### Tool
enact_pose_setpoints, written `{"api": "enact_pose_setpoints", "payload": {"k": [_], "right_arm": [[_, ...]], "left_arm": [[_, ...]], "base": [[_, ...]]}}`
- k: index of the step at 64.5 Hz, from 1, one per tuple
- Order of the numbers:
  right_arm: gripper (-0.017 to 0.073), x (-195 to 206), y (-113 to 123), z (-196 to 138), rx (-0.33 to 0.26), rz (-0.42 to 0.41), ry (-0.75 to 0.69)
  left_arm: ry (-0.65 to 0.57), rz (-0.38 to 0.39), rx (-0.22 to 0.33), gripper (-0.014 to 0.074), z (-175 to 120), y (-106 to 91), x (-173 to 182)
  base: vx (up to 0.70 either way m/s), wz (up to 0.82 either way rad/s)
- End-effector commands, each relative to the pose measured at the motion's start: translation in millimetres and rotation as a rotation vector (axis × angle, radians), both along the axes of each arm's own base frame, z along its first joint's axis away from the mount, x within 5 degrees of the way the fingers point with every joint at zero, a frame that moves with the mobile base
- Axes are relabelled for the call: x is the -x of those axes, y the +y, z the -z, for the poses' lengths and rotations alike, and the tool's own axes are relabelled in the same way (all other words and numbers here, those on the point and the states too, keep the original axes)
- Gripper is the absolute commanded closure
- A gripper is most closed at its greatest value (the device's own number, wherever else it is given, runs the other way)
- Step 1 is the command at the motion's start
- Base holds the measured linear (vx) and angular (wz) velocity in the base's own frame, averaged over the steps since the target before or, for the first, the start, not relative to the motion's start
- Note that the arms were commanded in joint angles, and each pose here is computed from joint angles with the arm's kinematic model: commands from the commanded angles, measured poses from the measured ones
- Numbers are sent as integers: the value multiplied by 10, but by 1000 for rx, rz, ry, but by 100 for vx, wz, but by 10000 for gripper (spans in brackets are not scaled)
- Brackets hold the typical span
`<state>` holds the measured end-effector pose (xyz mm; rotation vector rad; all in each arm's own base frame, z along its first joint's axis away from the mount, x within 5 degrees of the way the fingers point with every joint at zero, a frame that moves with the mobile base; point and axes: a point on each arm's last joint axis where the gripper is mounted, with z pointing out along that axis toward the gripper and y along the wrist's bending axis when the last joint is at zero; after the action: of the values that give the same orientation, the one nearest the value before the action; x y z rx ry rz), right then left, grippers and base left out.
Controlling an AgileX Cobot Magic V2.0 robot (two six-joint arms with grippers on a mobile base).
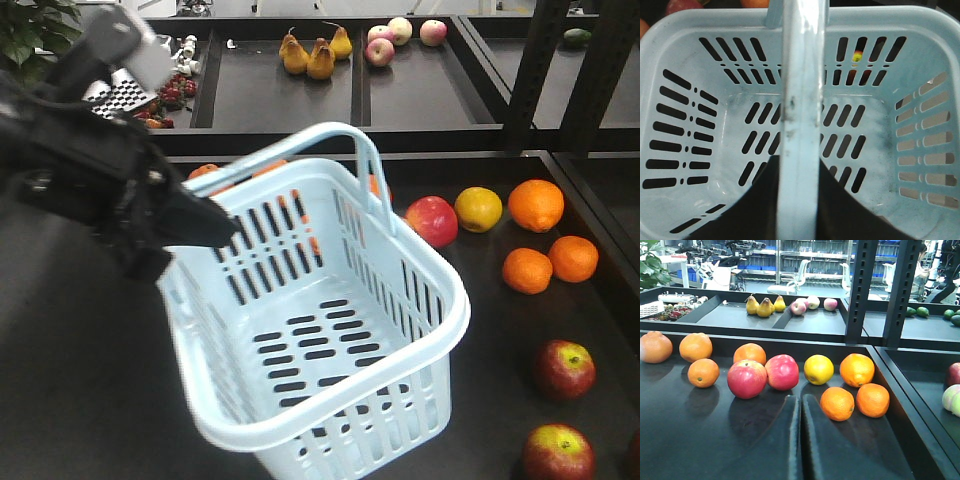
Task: Pick three apples into basket with both arms
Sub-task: 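Lower the light-blue basket onto the table and open the left gripper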
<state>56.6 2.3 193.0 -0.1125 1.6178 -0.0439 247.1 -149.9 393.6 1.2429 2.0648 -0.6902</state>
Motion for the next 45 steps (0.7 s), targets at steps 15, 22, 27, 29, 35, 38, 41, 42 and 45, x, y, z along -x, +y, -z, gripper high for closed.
{"api": "enact_pose_setpoints", "payload": {"k": [15,22,27,29,35,38,41,42,45], "right_arm": [[564,4,0,-34,3,0,-78],[564,4,0,-34,3,0,-78],[564,4,0,-34,3,0,-78],[564,4,0,-34,3,0,-78],[564,4,0,-34,3,0,-78],[564,4,0,-34,3,0,-78],[564,4,0,-34,3,0,-78],[564,4,0,-34,3,0,-78],[564,4,0,-34,3,0,-78]], "left_arm": [[-121,133,15,600,352,-325,-709],[-142,155,0,600,439,-412,-946],[-157,165,-3,600,495,-471,-1100],[-159,165,-3,600,513,-490,-1149],[-143,178,-6,600,595,-542,-1269],[-135,184,-6,600,635,-567,-1312],[-121,192,-11,600,704,-606,-1348],[-118,194,-12,600,724,-620,-1357],[-109,200,-17,600,782,-651,-1385]], "base": [[0,0],[0,0],[0,0],[0,0],[0,0],[0,0],[0,0],[0,0],[0,0]]}}
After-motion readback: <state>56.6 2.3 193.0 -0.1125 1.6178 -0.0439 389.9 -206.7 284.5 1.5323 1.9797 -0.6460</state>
